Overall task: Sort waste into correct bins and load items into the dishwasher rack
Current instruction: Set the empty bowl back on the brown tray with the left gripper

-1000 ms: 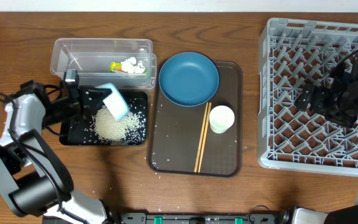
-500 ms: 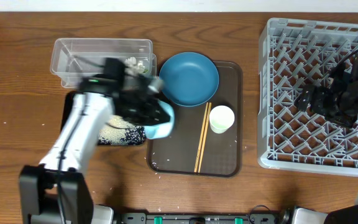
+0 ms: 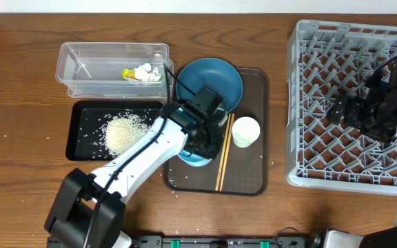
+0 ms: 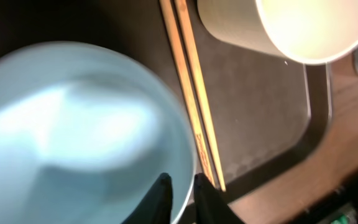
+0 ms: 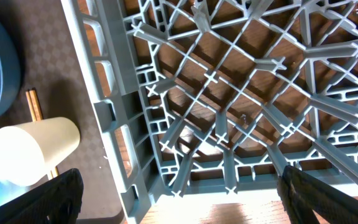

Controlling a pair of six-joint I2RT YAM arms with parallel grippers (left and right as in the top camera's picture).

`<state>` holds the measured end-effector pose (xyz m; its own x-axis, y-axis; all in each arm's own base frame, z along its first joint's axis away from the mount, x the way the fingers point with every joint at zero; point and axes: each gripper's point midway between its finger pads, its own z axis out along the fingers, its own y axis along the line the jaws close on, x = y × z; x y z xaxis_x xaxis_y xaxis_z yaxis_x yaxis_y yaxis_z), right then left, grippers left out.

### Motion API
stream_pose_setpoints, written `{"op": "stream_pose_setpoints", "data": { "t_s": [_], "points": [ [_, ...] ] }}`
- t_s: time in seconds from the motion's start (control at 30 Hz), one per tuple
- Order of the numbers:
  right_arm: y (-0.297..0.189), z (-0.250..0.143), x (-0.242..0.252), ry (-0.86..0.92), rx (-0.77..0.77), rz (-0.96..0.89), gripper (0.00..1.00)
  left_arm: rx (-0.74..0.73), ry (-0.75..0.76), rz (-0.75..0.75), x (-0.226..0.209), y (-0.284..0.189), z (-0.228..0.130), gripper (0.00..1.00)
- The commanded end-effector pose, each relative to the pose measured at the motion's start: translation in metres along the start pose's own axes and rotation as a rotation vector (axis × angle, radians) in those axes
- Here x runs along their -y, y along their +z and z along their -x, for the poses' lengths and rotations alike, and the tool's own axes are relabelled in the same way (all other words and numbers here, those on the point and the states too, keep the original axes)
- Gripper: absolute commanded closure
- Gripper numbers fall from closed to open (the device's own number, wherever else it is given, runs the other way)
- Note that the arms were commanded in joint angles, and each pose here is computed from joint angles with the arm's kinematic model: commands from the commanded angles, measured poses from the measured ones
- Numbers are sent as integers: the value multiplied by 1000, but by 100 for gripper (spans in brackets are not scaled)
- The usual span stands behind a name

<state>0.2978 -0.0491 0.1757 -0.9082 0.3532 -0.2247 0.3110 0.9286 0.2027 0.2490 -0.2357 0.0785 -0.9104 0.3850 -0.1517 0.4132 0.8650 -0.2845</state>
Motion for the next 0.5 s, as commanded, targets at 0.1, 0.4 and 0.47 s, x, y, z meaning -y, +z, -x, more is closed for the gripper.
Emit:
{"op": "stream_pose_setpoints", "data": {
  "t_s": [0.1,0.4,0.47],
  "points": [
    [0,-2,-2,-20,-5,-1,1,50,-11,76,-6,-9,14,56],
    [0,-2,-2,-20,-5,-1,1,269,42,18,16,-34,74,36],
    [0,-2,-2,-19,-5,-1,1,304,50,7,19,-33,84,36]
  ]
}}
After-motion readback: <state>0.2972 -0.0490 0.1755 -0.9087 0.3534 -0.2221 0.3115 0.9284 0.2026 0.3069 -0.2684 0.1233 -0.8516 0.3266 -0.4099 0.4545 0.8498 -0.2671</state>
